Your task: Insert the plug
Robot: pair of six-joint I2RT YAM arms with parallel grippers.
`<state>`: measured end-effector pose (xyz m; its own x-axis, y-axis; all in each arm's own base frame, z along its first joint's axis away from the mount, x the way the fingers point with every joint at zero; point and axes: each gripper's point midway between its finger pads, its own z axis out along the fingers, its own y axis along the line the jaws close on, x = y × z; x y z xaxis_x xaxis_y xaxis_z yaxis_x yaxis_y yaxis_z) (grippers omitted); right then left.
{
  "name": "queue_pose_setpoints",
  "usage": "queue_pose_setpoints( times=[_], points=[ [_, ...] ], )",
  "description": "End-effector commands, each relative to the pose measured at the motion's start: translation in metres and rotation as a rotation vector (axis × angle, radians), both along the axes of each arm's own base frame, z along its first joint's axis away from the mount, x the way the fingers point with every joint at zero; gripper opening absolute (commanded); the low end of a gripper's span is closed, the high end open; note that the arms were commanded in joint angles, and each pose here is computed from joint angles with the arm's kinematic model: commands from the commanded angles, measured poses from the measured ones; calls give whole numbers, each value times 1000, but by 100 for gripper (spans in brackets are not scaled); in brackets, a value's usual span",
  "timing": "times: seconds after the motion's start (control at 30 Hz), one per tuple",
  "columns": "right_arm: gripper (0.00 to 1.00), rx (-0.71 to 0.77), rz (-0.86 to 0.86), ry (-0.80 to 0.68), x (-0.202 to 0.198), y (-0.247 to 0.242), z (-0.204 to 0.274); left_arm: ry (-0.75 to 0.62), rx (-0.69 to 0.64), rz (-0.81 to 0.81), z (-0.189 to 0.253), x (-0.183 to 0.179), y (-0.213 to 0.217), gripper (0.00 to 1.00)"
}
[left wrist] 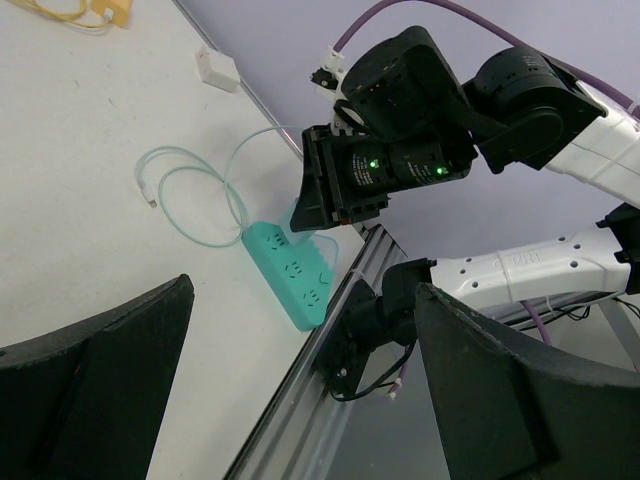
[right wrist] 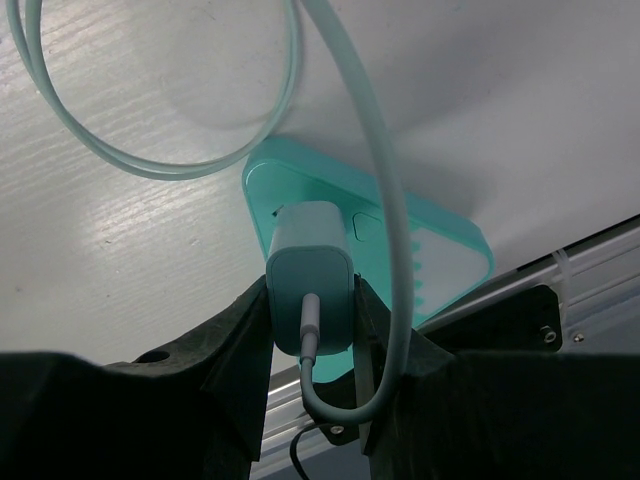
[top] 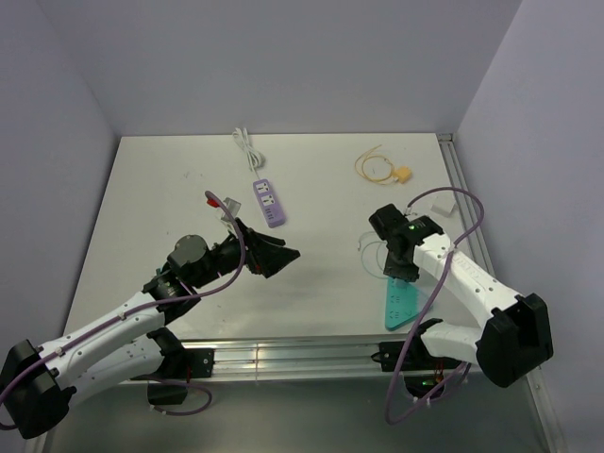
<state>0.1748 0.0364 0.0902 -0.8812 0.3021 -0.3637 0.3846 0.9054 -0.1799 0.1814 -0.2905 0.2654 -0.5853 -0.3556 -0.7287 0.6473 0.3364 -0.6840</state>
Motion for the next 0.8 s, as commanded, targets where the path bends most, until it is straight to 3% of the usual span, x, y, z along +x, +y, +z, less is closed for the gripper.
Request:
queue_pose_setpoints(
  times=[0.0, 0.77],
  points=[
    [0, -1, 15, -28, 8, 3, 3, -51, -27, -2, 16, 0, -1, 98],
    [0, -49, -1, 43, -2, -2, -5, -49, -13, 6, 13, 1, -1, 98]
  ],
)
